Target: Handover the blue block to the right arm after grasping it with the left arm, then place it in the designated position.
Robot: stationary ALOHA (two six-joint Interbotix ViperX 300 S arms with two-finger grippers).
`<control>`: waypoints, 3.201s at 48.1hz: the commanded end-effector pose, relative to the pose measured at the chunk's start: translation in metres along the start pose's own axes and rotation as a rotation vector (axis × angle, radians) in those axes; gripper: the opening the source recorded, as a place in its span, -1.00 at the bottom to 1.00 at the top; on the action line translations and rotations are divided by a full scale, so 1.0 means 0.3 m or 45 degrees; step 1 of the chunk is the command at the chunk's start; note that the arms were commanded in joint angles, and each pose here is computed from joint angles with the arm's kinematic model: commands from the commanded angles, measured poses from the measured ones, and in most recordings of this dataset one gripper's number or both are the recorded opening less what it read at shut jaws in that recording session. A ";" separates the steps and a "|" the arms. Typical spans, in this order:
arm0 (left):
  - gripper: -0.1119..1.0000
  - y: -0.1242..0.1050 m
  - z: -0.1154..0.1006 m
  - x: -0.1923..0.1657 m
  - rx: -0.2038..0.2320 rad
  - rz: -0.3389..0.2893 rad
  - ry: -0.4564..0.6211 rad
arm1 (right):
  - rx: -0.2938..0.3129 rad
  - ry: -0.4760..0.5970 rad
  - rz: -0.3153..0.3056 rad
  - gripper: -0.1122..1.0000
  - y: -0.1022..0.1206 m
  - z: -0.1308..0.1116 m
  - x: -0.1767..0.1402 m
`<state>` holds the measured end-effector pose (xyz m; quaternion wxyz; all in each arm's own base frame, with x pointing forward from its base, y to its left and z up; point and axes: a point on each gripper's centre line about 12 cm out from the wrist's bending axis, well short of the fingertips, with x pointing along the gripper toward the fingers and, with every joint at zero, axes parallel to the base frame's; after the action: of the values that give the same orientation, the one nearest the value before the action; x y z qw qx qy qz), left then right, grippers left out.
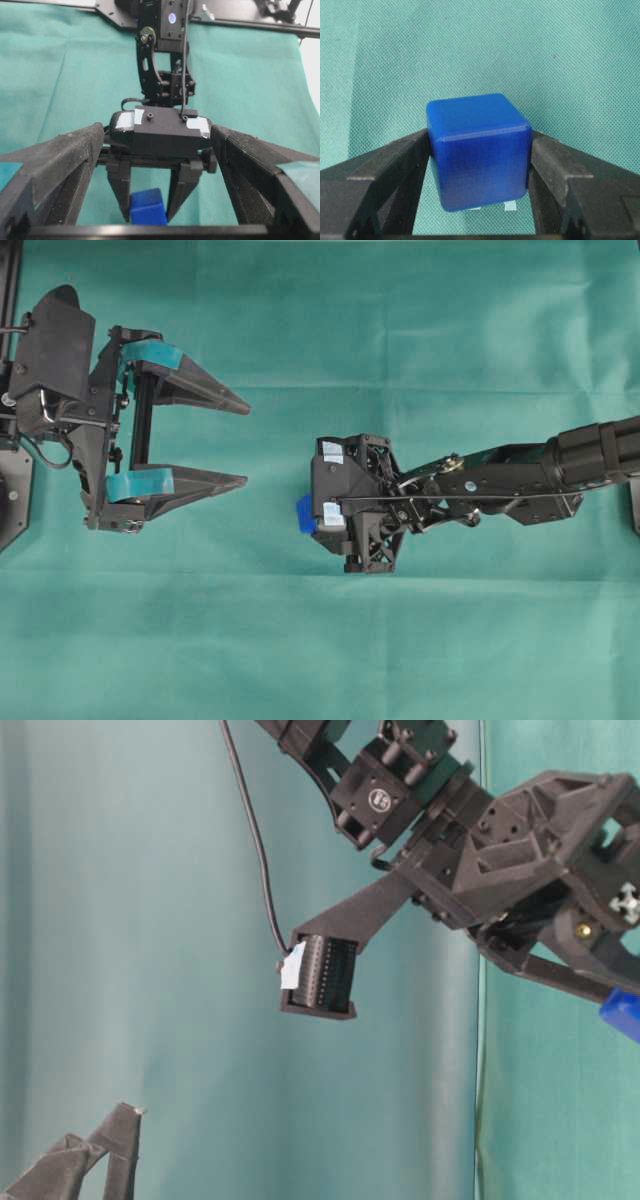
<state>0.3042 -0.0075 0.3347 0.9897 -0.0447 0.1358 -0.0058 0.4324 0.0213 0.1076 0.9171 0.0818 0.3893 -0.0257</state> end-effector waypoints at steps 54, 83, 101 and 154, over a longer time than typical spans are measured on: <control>1.00 -0.007 0.041 0.000 0.001 -0.008 -0.042 | 0.004 -0.084 0.036 0.78 0.016 0.067 -0.021; 1.00 -0.007 0.041 0.000 0.003 -0.007 -0.041 | -0.002 -0.179 0.012 0.78 0.022 0.163 -0.150; 1.00 -0.007 0.041 0.000 0.005 -0.007 -0.041 | -0.012 -0.277 -0.105 0.78 0.009 0.272 -0.401; 1.00 -0.007 0.045 0.000 0.005 -0.008 -0.048 | -0.032 -0.560 -0.140 0.76 -0.012 0.325 -0.814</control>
<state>0.3064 -0.0075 0.3331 0.9893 -0.0446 0.1388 -0.0057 0.3349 -0.0040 0.3378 0.9740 0.0437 0.2018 -0.0933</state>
